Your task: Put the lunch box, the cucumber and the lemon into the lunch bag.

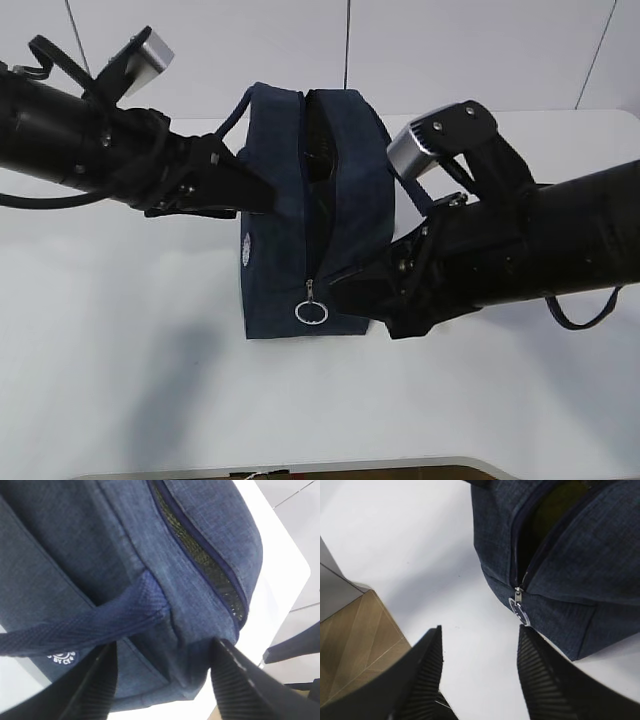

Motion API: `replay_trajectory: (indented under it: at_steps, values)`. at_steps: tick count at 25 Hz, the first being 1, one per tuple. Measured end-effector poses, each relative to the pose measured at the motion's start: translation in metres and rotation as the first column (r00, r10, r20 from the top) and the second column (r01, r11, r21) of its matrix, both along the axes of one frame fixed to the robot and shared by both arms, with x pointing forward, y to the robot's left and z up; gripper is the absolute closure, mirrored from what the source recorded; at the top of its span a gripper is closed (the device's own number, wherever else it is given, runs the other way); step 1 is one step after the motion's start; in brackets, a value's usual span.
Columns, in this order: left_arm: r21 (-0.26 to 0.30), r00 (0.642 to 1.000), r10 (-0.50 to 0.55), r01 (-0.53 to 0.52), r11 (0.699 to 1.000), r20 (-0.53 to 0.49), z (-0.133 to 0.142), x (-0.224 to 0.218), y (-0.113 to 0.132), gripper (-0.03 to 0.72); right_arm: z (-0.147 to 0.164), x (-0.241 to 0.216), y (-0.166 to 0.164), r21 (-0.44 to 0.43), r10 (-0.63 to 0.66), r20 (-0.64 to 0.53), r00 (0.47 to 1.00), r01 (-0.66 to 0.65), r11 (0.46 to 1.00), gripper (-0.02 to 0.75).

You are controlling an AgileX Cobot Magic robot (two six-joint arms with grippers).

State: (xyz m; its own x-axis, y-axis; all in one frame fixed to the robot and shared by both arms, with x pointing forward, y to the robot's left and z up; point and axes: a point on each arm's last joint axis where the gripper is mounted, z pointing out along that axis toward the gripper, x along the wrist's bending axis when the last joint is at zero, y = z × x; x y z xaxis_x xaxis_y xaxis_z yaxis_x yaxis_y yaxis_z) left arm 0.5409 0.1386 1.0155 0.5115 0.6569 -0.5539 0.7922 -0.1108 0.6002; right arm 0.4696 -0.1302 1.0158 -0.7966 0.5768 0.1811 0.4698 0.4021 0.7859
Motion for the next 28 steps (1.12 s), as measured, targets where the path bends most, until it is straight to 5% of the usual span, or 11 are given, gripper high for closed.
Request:
replay_trajectory:
  at_steps: [10, 28]
  values:
    - [-0.038, 1.000, 0.004, -0.005, 0.999, -0.016, 0.002, -0.001, -0.002, 0.267, 0.000, 0.001, -0.001, -0.003, -0.012, 0.006, 1.000, 0.012, 1.000, 0.343]
    - [-0.022, 1.000, -0.015, 0.015, 1.000, 0.008, 0.002, -0.007, -0.019, 0.418, 0.000, 0.002, -0.001, -0.003, -0.018, 0.009, 1.000, 0.018, 1.000, 0.344]
